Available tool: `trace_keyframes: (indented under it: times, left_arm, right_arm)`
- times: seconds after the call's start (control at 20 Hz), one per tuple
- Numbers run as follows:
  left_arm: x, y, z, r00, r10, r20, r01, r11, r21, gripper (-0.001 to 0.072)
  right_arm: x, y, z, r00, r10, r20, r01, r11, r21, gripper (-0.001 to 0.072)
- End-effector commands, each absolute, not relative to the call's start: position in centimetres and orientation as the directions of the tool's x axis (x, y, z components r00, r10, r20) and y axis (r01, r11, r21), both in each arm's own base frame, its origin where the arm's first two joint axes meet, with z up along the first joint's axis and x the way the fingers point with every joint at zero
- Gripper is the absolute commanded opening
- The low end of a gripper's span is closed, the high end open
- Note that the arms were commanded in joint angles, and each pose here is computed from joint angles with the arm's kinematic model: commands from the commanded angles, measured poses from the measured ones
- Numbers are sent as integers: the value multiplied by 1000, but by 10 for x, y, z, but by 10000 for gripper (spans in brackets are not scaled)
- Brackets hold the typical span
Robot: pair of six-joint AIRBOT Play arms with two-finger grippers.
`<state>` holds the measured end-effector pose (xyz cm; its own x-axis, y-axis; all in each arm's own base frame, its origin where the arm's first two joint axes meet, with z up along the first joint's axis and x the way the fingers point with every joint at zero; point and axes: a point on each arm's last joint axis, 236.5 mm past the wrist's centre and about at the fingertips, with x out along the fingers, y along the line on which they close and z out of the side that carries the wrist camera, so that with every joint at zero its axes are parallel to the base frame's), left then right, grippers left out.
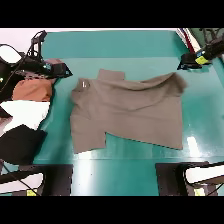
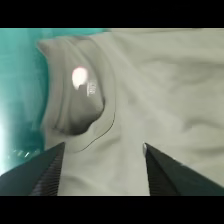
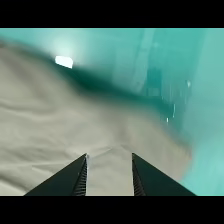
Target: Fold the shirts.
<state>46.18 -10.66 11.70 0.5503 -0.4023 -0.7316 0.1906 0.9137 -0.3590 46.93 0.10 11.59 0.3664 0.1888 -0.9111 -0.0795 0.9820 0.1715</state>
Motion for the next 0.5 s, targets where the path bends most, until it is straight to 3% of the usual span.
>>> trace_keyframes:
  times: [0.0,0.25,0.45]
  left_arm:
    - [476,-68,113,545,-373,-751,93,917,-388,577]
    - [399,-29,39,302,-383,-873,-64,906,-419,578]
    - [342,-45,-45,173,-432,-885,-154,876,-458,578]
  right_arm:
    - [473,-2,112,325,183,-928,-92,983,162,323]
    - [416,20,115,263,416,-870,-88,909,408,322]
    - [370,29,99,237,450,-861,-64,892,448,322]
